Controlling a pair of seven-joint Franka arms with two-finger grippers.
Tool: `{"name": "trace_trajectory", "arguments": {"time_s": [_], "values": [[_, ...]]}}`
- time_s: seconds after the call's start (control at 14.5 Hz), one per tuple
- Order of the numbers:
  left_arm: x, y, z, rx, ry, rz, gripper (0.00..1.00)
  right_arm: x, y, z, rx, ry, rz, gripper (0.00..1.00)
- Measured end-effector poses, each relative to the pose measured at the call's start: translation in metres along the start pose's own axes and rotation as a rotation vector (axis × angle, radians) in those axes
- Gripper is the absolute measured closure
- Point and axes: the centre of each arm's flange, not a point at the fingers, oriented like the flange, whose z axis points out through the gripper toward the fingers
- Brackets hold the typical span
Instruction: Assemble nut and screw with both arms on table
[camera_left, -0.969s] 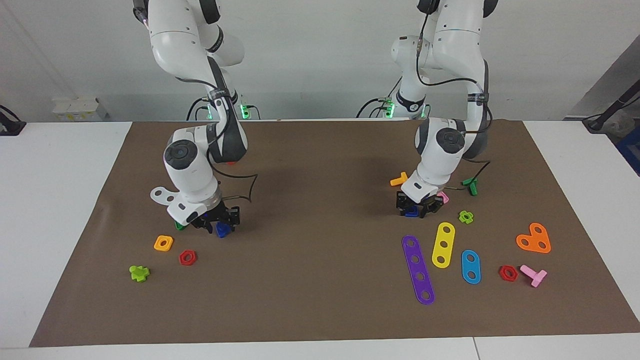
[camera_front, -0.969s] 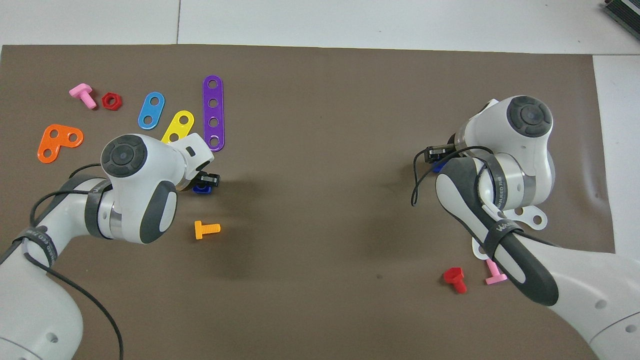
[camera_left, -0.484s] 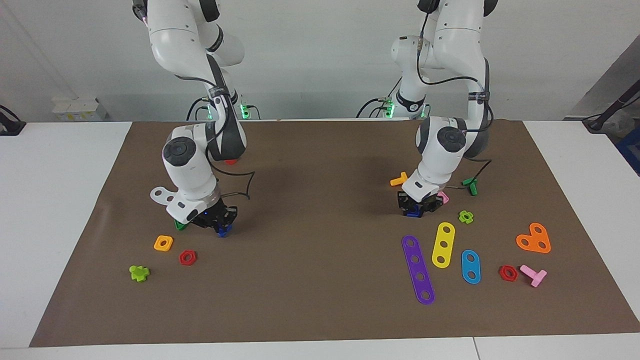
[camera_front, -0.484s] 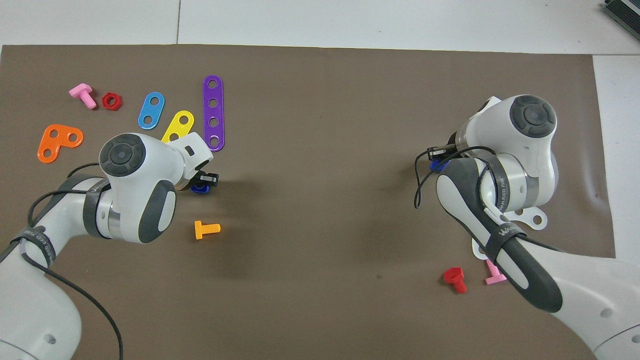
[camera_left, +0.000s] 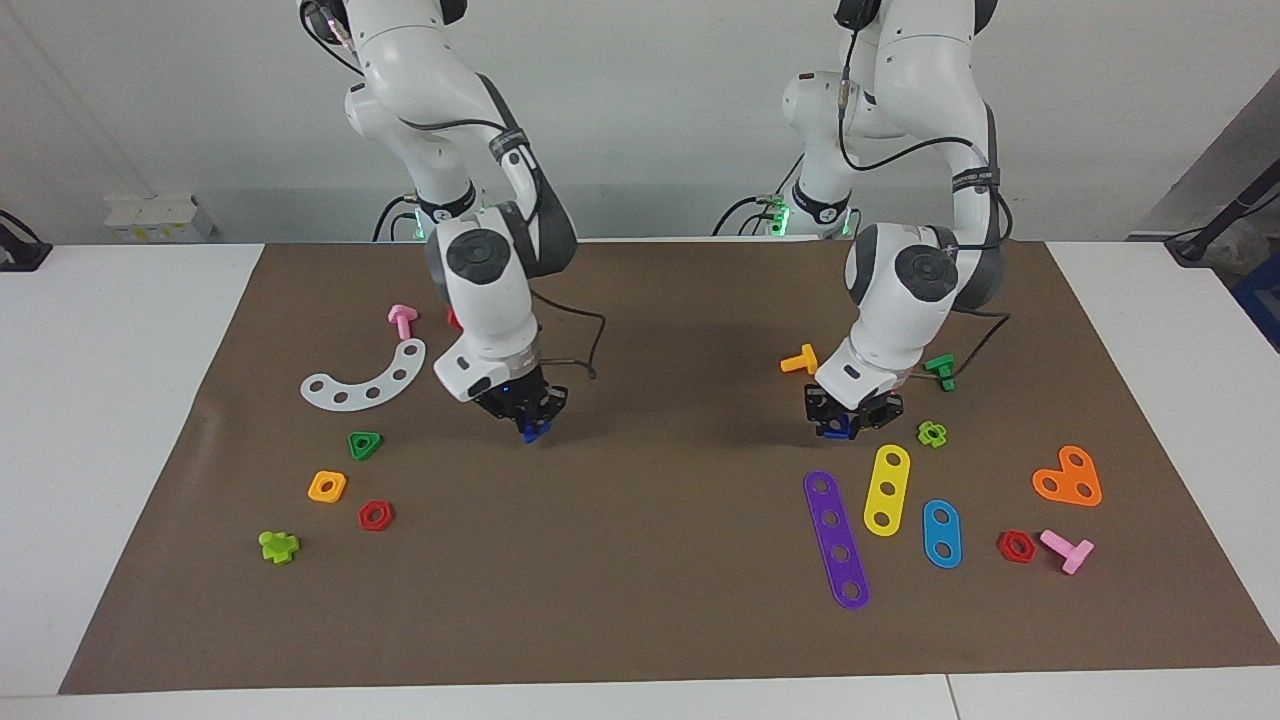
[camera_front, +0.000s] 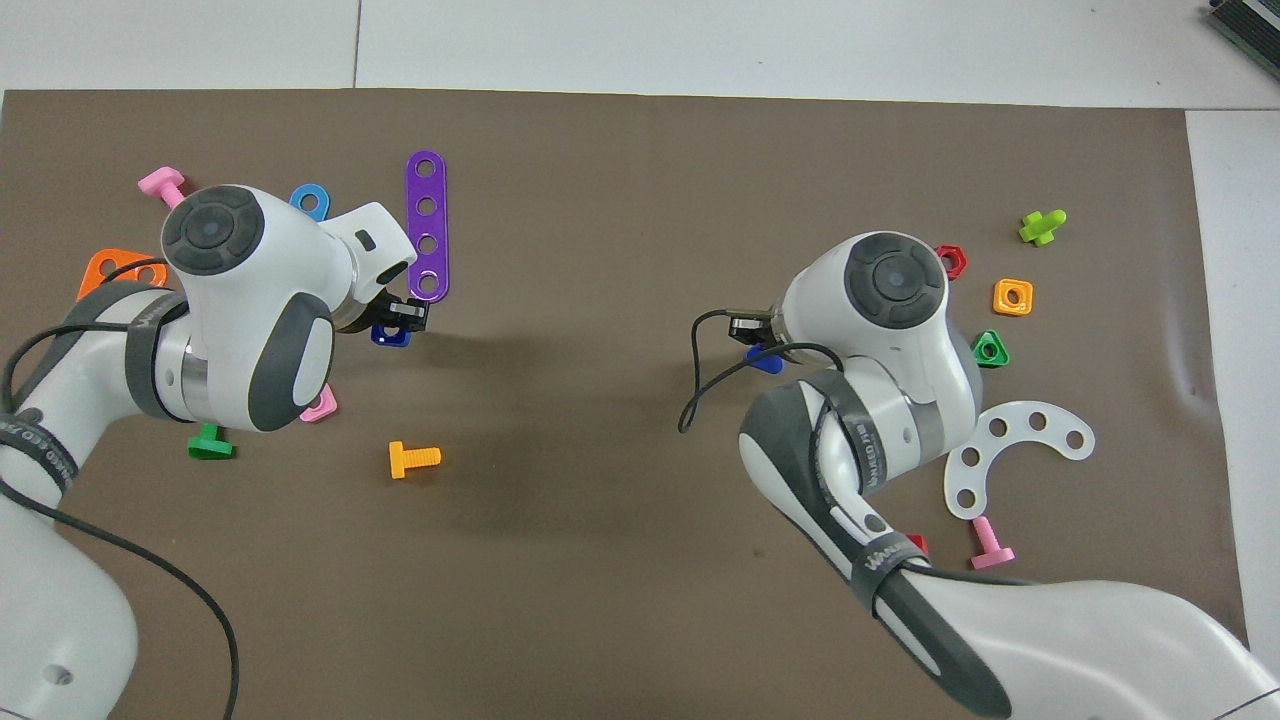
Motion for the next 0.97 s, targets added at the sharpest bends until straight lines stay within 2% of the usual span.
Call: {"name": "trace_trajectory", "arguments": {"time_s": [0.28,0.55,0.76,0.83,0.97], "values": [[0.007,-0.001,0.006,-0.008,-0.005,-0.01,0.53,-0.042,-0.056,0.005,0.011,0.002,0.11,0.81],[0.01,0.002,0.003,-0.033,0.002,-0.026,0.53,-0.08,-0.099,0.019,-0.027,0.065,0.173,0.81],[0.013,0.017,-0.002,-0.069,0.007,-0.045,0.53,-0.102,-0.121,0.031,-0.033,0.087,0.201,0.81],[0.013,0.029,-0.003,-0.073,0.006,-0.056,0.53,-0.106,-0.125,0.033,-0.034,0.09,0.207,0.76],[0.014,0.057,-0.007,-0.077,0.005,-0.075,0.53,-0.106,-0.126,0.032,-0.031,0.093,0.214,0.52]]}}
